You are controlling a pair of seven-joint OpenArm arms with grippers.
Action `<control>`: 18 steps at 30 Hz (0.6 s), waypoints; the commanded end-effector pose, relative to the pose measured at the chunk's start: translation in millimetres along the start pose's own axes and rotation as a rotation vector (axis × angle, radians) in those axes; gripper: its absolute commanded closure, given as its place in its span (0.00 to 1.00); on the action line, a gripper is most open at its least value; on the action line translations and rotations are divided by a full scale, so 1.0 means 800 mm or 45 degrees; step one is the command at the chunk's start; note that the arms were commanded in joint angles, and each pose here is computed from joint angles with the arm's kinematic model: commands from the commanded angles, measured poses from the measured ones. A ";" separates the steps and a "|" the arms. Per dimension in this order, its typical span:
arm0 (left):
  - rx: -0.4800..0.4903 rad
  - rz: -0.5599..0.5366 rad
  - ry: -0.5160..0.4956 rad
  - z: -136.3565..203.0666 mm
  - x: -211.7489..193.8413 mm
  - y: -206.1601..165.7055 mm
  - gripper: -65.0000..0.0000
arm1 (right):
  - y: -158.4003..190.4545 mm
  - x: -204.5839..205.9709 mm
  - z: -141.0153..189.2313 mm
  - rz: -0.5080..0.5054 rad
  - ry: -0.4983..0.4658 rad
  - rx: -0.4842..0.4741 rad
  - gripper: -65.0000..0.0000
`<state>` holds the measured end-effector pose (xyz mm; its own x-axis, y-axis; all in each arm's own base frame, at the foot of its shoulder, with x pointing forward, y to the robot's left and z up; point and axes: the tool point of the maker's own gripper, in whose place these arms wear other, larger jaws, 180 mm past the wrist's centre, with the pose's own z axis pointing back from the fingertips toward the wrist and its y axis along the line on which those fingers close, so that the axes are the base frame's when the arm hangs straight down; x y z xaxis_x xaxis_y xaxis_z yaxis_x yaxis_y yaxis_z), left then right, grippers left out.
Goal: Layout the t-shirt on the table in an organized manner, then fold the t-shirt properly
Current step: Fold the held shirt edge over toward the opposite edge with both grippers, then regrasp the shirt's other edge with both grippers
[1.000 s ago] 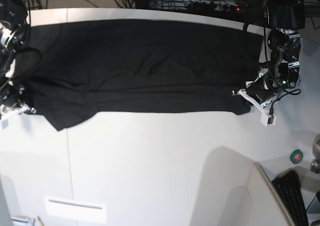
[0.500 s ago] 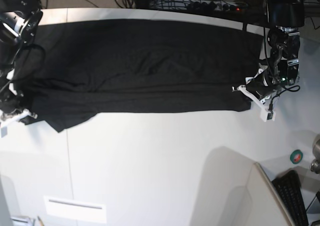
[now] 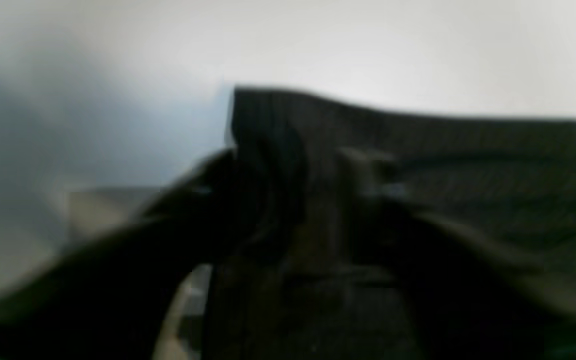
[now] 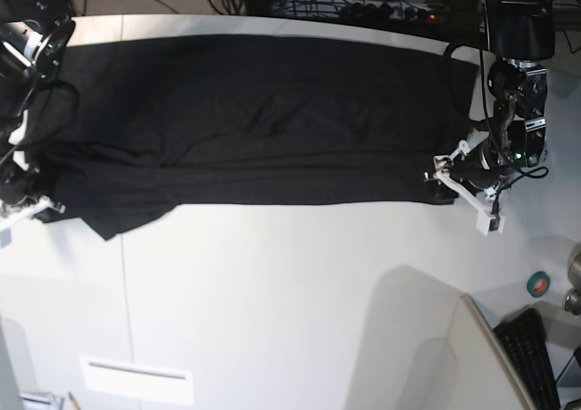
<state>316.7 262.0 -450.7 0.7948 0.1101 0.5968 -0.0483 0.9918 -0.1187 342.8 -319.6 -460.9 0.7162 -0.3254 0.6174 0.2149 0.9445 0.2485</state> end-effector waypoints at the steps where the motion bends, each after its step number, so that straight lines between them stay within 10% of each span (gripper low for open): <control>1: 0.011 -0.025 -0.058 0.007 0.023 0.007 0.35 | -0.005 0.037 0.008 0.017 -0.092 -0.004 1.00; 8: 0.090 0.089 -0.162 0.031 0.053 0.053 0.29 | -0.005 0.037 0.008 0.019 -0.090 -0.005 1.00; 18: -0.060 0.196 0.064 -0.019 0.070 0.055 0.30 | -0.002 0.036 0.007 0.017 -0.090 0.000 1.00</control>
<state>357.1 295.2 -451.5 0.8342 0.2620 0.4852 -0.1451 0.9532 -0.2652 343.9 -319.6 -459.9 0.7159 -0.3241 0.6185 0.2134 0.9449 0.2481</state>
